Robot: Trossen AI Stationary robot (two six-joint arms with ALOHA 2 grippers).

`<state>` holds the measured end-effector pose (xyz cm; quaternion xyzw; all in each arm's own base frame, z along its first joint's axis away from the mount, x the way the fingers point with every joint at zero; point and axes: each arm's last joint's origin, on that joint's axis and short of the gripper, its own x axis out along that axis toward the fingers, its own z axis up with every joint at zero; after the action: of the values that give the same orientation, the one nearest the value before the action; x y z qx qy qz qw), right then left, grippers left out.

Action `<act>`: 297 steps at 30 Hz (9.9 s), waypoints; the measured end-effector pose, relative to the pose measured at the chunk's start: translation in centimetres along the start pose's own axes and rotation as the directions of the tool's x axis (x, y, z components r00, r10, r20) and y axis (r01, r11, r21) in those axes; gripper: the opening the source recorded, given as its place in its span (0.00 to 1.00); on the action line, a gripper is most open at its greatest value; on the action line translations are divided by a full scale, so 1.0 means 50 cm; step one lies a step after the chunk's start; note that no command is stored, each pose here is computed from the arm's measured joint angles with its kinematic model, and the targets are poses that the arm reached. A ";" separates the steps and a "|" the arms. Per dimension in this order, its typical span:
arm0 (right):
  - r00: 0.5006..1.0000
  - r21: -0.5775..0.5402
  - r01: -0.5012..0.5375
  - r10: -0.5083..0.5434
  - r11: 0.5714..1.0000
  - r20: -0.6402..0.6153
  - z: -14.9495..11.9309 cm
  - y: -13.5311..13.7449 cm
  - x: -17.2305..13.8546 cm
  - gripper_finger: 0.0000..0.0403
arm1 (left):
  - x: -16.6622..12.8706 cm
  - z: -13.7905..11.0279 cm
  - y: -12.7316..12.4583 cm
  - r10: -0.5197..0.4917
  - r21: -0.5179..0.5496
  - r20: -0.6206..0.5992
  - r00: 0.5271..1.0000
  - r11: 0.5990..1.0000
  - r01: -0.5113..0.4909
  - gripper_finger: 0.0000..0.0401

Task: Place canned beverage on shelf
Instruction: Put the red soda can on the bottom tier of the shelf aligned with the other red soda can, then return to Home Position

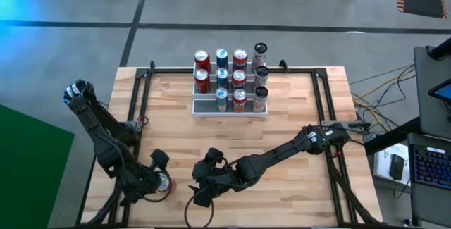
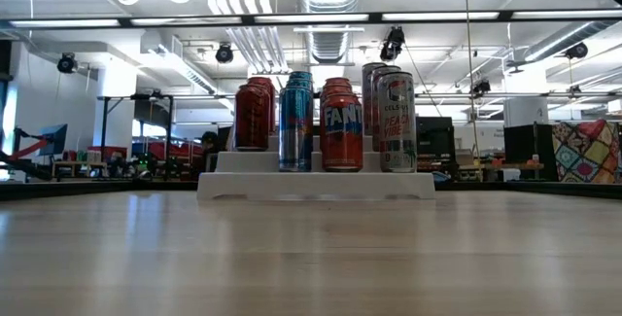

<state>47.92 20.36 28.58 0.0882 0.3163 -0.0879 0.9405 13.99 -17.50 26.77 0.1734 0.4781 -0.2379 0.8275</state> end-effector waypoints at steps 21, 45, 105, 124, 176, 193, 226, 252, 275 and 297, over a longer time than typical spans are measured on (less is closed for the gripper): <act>1.000 0.030 -0.005 0.005 1.000 -0.002 -0.002 0.005 -0.004 0.95 | 0.078 -0.045 0.006 -0.076 0.145 -0.012 0.997 0.986 0.077 0.81; 0.963 0.161 0.269 -0.266 0.950 -0.040 0.064 -0.094 -0.230 0.95 | 0.051 -0.067 0.340 0.252 -0.556 -0.099 0.963 0.789 -0.264 0.73; 0.871 0.283 0.492 -0.468 0.823 -0.152 -0.015 -0.291 -0.486 0.95 | 0.006 -0.105 0.616 0.455 -0.840 -0.346 0.821 0.240 -0.487 0.77; 0.931 0.248 0.343 -0.364 0.906 0.039 0.013 -0.260 -0.452 0.95 | -0.143 -0.063 0.572 0.542 -0.848 -0.260 0.799 0.268 -0.458 0.97; 0.749 -0.156 -0.167 0.228 0.974 0.622 -0.077 -0.397 -0.511 0.02 | -0.198 -0.053 0.268 0.558 -0.560 0.751 0.353 0.821 -0.108 0.00; 0.647 -0.254 -0.255 0.359 0.933 0.672 -0.228 -0.451 -0.512 0.02 | -0.092 -0.205 0.225 0.548 -0.527 0.778 0.308 0.836 -0.155 0.00; 0.598 -0.130 -0.365 0.340 0.922 0.726 -0.435 -0.544 -0.488 0.02 | 0.007 -0.297 0.200 0.501 -0.493 0.810 0.305 0.863 -0.109 0.00; 0.677 -0.107 -0.258 0.259 0.960 0.688 -0.519 -0.572 -0.436 0.02 | 0.059 -0.319 0.200 0.498 -0.479 0.769 0.402 0.864 -0.154 0.00; 0.781 -0.063 -0.258 0.247 0.964 0.574 -0.539 -0.573 -0.409 0.02 | 0.079 -0.317 0.204 0.497 -0.452 0.718 0.487 0.865 -0.216 0.00; 0.767 -0.135 -0.268 0.297 0.954 0.568 -0.539 -0.570 -0.409 0.02 | 0.092 -0.314 0.207 0.489 -0.416 0.671 0.557 0.870 -0.263 0.00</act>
<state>9.94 0.96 16.80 0.0818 -0.0018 0.0390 0.9959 10.62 -1.92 15.81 0.0431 0.0653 -0.0368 0.9963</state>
